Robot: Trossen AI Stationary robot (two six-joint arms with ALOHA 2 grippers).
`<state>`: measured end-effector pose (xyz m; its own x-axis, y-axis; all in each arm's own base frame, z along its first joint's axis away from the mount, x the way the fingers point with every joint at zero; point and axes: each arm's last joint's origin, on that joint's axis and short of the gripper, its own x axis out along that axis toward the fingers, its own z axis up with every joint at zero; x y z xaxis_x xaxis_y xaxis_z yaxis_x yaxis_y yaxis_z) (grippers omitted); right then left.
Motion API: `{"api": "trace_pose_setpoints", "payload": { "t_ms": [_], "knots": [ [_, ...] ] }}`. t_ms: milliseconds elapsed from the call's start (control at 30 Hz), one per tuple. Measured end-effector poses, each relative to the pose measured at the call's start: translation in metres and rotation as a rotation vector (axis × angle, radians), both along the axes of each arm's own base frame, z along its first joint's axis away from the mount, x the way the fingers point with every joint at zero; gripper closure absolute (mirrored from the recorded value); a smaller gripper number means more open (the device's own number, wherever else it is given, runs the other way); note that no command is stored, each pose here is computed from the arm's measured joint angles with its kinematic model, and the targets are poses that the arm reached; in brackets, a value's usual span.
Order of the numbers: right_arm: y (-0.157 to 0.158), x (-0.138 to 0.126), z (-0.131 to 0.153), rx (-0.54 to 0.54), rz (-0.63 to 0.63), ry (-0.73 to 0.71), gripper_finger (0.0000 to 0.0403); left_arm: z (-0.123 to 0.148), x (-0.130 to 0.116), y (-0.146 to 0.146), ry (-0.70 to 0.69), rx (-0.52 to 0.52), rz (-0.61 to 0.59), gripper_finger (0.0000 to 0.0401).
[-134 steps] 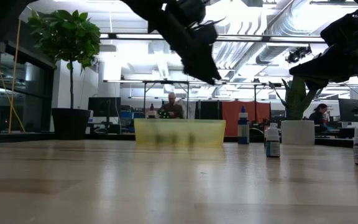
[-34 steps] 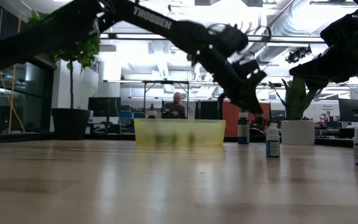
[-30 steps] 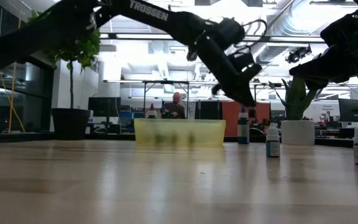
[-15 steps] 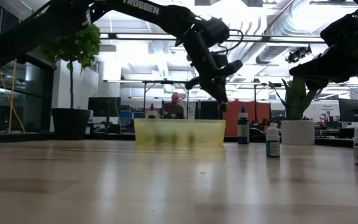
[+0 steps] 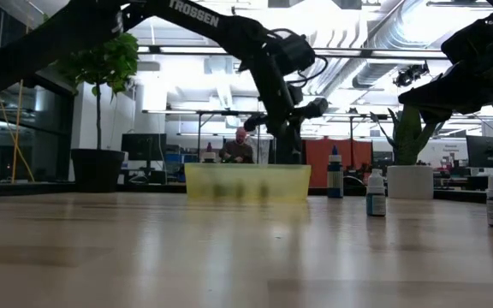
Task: Pick & Place food coloring
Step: Put the small green food coloring bottle into the yellow container
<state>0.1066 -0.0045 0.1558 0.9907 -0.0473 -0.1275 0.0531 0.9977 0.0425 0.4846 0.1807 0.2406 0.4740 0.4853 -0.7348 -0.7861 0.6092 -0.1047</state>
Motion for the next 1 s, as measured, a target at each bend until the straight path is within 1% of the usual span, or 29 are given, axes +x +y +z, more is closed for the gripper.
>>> {"api": "trace_pose_setpoints", "payload": {
  "t_ms": [200,367,533,733,900,1000],
  "knots": [
    [0.0,0.0,0.0,0.0,0.0,0.0,0.0402,-0.011,-0.002,0.001,-0.039,0.018,0.072,0.0374],
    [0.0,0.0,0.0,0.0,0.0,-0.001,0.0402,-0.022,-0.004,0.0,-0.043,-0.001,0.145,0.0374],
    [0.0,0.0,0.0,0.0,0.0,0.0,0.0402,-0.036,-0.002,-0.007,-0.038,-0.002,0.137,0.0374],
    [0.0,0.0,0.0,0.0,0.0,0.0,0.0402,-0.044,-0.004,-0.01,-0.017,-0.009,0.133,0.0374],
    [0.0,0.0,0.0,0.0,0.0,-0.001,0.0402,-0.054,-0.006,-0.012,-0.007,-0.045,0.156,0.0374],
    [0.0,0.0,0.0,0.0,0.0,-0.001,0.0402,-0.056,-0.007,-0.012,-0.009,-0.049,0.159,0.0374]
  ]
}}
